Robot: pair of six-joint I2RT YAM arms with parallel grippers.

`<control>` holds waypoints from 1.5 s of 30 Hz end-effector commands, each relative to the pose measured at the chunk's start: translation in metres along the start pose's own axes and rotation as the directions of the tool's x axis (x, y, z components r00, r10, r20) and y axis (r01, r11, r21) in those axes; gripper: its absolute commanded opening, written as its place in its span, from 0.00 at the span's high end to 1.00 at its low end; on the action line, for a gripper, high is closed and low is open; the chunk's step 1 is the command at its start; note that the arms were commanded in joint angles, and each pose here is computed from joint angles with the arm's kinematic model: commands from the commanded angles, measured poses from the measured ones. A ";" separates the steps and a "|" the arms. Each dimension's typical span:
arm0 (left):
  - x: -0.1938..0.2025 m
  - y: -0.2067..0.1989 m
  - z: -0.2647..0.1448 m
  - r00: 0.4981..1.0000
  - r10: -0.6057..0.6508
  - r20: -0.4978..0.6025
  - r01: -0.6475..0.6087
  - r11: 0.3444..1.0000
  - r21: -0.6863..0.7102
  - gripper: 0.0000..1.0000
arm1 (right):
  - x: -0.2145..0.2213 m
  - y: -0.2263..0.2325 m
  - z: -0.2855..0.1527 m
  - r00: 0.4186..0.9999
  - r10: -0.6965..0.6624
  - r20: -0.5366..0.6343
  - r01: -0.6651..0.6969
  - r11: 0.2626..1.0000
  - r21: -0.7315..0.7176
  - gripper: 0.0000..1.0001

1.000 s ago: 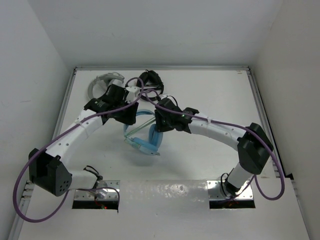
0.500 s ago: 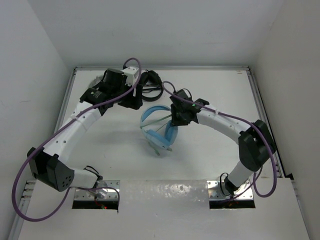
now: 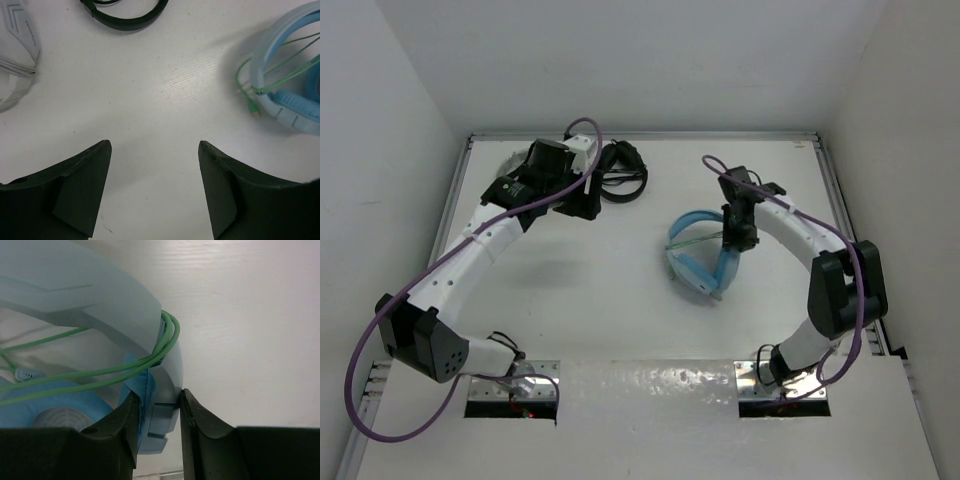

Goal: Wrap the headphones

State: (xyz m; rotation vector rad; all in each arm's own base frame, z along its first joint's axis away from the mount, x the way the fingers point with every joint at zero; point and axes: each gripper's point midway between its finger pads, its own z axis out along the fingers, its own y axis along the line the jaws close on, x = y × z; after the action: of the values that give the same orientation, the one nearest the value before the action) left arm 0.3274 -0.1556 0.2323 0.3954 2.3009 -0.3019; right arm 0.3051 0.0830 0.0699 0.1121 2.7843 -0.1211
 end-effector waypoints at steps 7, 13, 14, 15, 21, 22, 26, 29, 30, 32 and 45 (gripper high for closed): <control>-0.013 0.003 -0.005 0.999 0.017 0.052 -0.016 1.000 -0.018 0.32 | 0.042 -0.114 0.017 0.974 0.152 -0.167 -0.117 0.972 0.205 1.00; -0.012 0.004 -0.005 0.998 0.020 0.052 -0.019 1.000 -0.020 0.32 | 0.054 -0.165 0.027 0.927 0.331 -0.176 -0.287 0.929 0.233 0.48; -0.011 0.004 -0.005 0.999 0.020 0.050 -0.019 1.000 -0.021 0.32 | 0.052 -0.169 0.026 0.925 0.339 -0.174 -0.294 0.926 0.238 0.37; -0.011 0.004 -0.004 0.999 0.020 0.051 -0.019 1.000 -0.023 0.32 | 0.048 -0.175 0.022 0.926 0.340 -0.165 -0.293 0.922 0.255 0.28; -0.011 0.006 -0.005 0.999 0.014 0.047 -0.013 0.999 -0.033 0.30 | -0.011 -0.194 -0.031 0.944 0.330 0.005 -0.319 0.908 0.273 0.01; -0.011 0.007 -0.005 0.999 0.010 0.044 -0.009 0.999 -0.036 0.30 | -0.025 -0.194 -0.044 0.940 0.337 0.052 -0.339 0.906 0.254 0.01; -0.015 0.018 -0.016 0.998 0.017 0.060 -0.011 0.996 -0.094 0.31 | -0.049 -0.178 -0.098 0.918 0.299 0.262 -0.344 0.928 0.144 0.01; -0.007 0.027 -0.035 0.991 0.080 0.105 -0.066 0.989 -0.134 0.32 | -0.048 -0.174 -0.117 0.879 0.292 0.376 -0.353 0.930 0.102 0.01; -0.008 0.029 -0.040 0.982 0.125 0.143 -0.105 0.984 -0.143 0.32 | -0.035 -0.171 -0.111 0.881 0.294 0.370 -0.352 0.931 0.097 0.01; 0.021 0.034 -0.051 0.969 0.172 0.179 -0.144 0.977 -0.160 0.32 | -0.021 -0.163 -0.117 0.847 0.303 0.436 -0.353 0.935 0.037 0.01; 0.144 0.072 -0.036 0.821 0.510 0.258 -0.415 0.842 -0.344 0.16 | 0.050 -0.111 -0.109 0.546 0.489 0.681 -0.323 0.872 -0.367 0.01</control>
State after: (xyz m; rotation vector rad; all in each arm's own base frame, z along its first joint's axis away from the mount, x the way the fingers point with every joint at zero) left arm 0.2228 -0.0570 0.1381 0.6392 1.9192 0.0792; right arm 0.2037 -0.0214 0.1479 0.5033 1.9594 0.0978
